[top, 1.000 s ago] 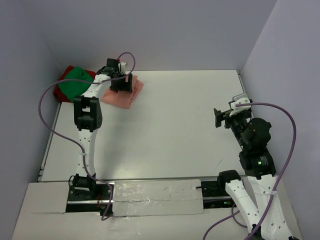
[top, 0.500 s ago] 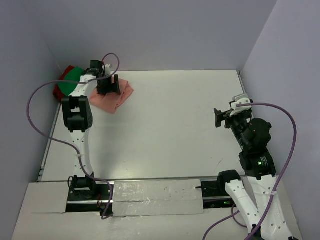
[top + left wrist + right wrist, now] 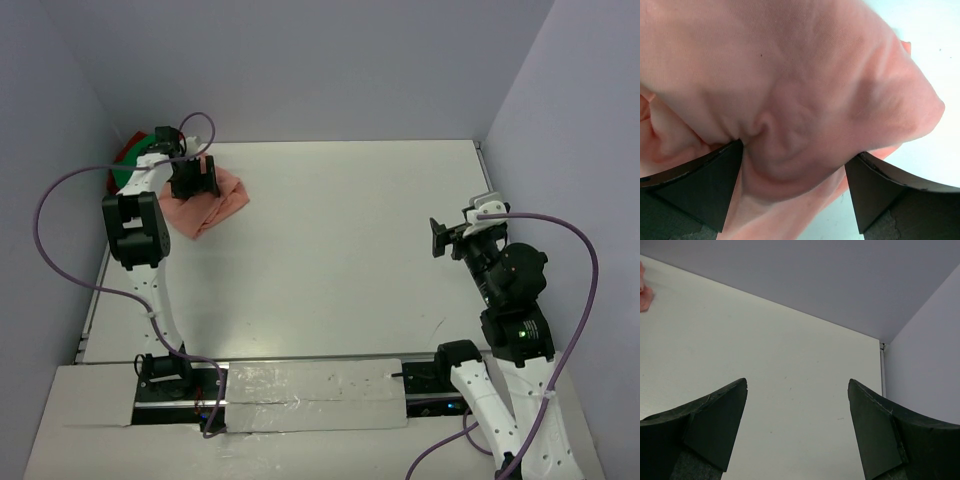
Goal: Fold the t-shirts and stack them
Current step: Neatly place the folded tshirt to the corner
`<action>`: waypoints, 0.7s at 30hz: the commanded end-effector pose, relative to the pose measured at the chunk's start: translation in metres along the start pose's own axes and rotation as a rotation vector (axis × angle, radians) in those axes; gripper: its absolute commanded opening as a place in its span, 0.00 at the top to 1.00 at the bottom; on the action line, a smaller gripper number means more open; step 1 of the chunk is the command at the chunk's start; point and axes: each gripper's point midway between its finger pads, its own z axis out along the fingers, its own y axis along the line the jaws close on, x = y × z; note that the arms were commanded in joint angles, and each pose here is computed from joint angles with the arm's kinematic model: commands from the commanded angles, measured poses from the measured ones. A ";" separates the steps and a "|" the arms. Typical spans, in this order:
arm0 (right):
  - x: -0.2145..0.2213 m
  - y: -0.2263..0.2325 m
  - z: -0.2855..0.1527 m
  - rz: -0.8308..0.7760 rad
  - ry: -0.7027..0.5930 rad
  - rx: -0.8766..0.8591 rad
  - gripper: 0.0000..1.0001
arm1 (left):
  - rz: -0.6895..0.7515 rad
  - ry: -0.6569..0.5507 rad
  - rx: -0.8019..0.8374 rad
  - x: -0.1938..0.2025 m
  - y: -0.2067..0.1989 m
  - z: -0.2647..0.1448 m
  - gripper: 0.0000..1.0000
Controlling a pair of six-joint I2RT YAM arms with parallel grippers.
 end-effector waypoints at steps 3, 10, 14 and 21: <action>-0.012 -0.002 -0.008 0.006 -0.041 0.010 0.12 | -0.028 0.095 -0.113 0.040 0.041 0.008 0.08; -0.016 -0.001 -0.006 0.006 -0.048 -0.001 0.12 | -0.016 0.062 -0.020 0.031 0.017 -0.002 0.09; -0.012 0.000 -0.006 0.003 -0.042 -0.002 0.12 | 0.048 0.027 0.006 0.024 0.001 -0.007 0.07; -0.001 0.004 0.004 0.015 0.020 -0.026 0.09 | 0.167 -0.190 0.172 -0.013 -0.067 -0.060 0.01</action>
